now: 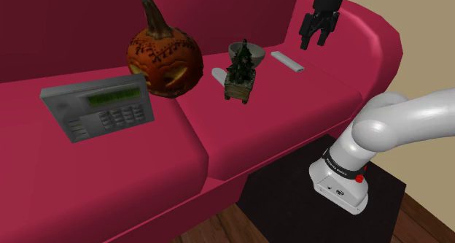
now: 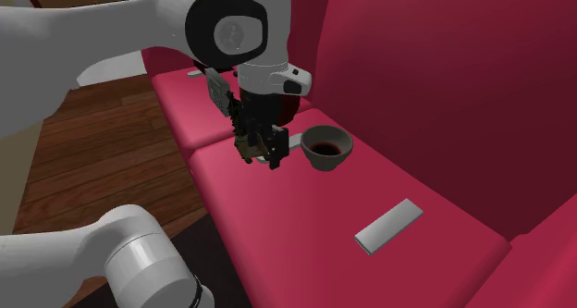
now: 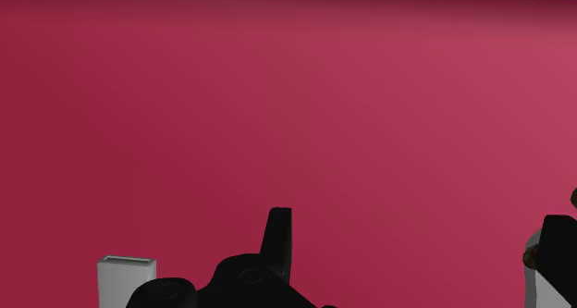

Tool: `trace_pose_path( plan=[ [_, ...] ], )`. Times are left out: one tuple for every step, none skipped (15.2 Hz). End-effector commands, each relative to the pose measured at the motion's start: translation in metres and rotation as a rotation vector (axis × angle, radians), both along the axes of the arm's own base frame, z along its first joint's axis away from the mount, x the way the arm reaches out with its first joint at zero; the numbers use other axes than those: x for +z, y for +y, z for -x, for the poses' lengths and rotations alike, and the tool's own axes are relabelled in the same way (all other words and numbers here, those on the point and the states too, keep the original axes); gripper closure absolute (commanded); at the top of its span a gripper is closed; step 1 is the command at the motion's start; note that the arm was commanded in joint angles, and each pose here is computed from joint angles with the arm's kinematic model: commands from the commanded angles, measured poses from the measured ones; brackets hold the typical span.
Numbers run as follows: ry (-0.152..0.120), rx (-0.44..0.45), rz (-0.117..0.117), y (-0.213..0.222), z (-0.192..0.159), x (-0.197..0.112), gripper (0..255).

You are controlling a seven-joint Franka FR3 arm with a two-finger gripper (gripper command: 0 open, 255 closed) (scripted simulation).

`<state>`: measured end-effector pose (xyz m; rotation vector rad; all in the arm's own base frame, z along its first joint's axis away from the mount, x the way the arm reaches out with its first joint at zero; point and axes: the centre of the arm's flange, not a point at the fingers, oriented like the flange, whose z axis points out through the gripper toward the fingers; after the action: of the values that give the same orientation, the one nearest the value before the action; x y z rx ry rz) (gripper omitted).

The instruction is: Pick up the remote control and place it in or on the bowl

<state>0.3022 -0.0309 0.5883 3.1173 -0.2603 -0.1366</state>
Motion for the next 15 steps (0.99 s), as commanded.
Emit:
trace_pose_path(
  plan=[
    [0.0, 0.0, 0.0, 0.0, 0.0, 0.0, 0],
    [-0.004, -0.002, 0.001, 0.007, -0.008, -0.007, 0],
    [-0.007, -0.005, 0.002, 0.015, -0.016, -0.014, 0],
    [-0.011, -0.007, 0.002, 0.022, -0.024, -0.021, 0],
    [-0.014, -0.01, 0.003, 0.029, -0.032, -0.028, 0],
    [-0.018, -0.012, 0.004, 0.036, -0.041, -0.034, 0],
    [-0.021, -0.015, 0.005, 0.043, -0.049, -0.041, 0],
    [-0.025, -0.017, 0.006, 0.051, -0.057, -0.048, 0],
    [-0.028, -0.02, 0.006, 0.058, -0.065, -0.055, 0],
    [-0.032, -0.022, 0.007, 0.065, -0.074, -0.062, 0],
    [-0.035, -0.025, 0.008, 0.072, -0.082, -0.068, 0],
    [-0.039, -0.027, 0.009, 0.079, -0.091, -0.075, 0],
    [-0.042, -0.03, 0.01, 0.086, -0.099, -0.082, 0],
    [-0.046, -0.032, 0.01, 0.093, -0.108, -0.088, 0],
    [-0.05, -0.035, 0.011, 0.1, -0.116, -0.095, 0]
  ],
)
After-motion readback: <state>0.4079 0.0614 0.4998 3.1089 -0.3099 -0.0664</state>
